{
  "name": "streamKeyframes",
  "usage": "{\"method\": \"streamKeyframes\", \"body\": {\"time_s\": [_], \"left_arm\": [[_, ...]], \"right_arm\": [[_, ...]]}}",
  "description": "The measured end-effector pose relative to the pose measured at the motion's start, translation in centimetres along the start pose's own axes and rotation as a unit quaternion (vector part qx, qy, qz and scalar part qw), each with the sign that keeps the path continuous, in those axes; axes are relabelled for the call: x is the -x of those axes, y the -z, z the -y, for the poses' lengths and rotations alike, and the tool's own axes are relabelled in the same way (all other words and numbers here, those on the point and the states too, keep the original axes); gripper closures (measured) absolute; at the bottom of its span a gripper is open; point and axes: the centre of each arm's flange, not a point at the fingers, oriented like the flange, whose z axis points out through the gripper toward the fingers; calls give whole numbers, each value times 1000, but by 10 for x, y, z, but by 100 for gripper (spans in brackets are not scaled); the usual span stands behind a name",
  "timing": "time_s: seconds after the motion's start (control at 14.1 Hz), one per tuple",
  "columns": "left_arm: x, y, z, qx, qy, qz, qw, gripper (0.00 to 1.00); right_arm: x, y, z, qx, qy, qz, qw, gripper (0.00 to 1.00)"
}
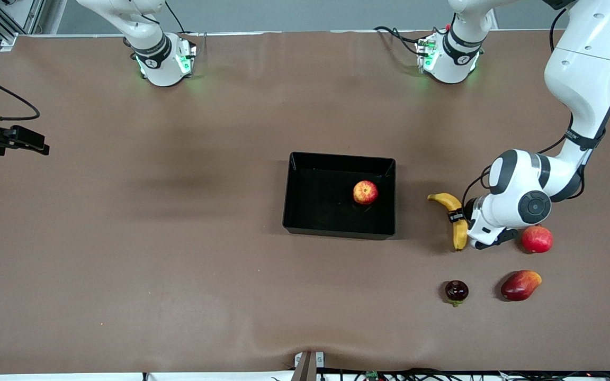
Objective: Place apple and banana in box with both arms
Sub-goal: 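Grasp the yellow banana with the left gripper and lift it, then carry the banana over the box and lower it with the left gripper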
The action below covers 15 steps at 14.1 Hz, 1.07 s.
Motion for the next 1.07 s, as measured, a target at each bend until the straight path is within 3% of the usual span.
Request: {"method": "streamKeyframes", "body": {"time_s": [0.28, 0.64, 1.07], "left_arm": [[20, 69, -40, -4, -34, -16, 999, 60], [72, 169, -122, 1, -69, -26, 997, 60], [144, 171, -230, 17, -54, -27, 998, 60]], "right_arm": [[0, -2, 3, 0, 3, 5, 1000, 0], [7, 3, 11, -1, -3, 20, 1000, 0], [24, 40, 25, -9, 4, 24, 1000, 0]]}}
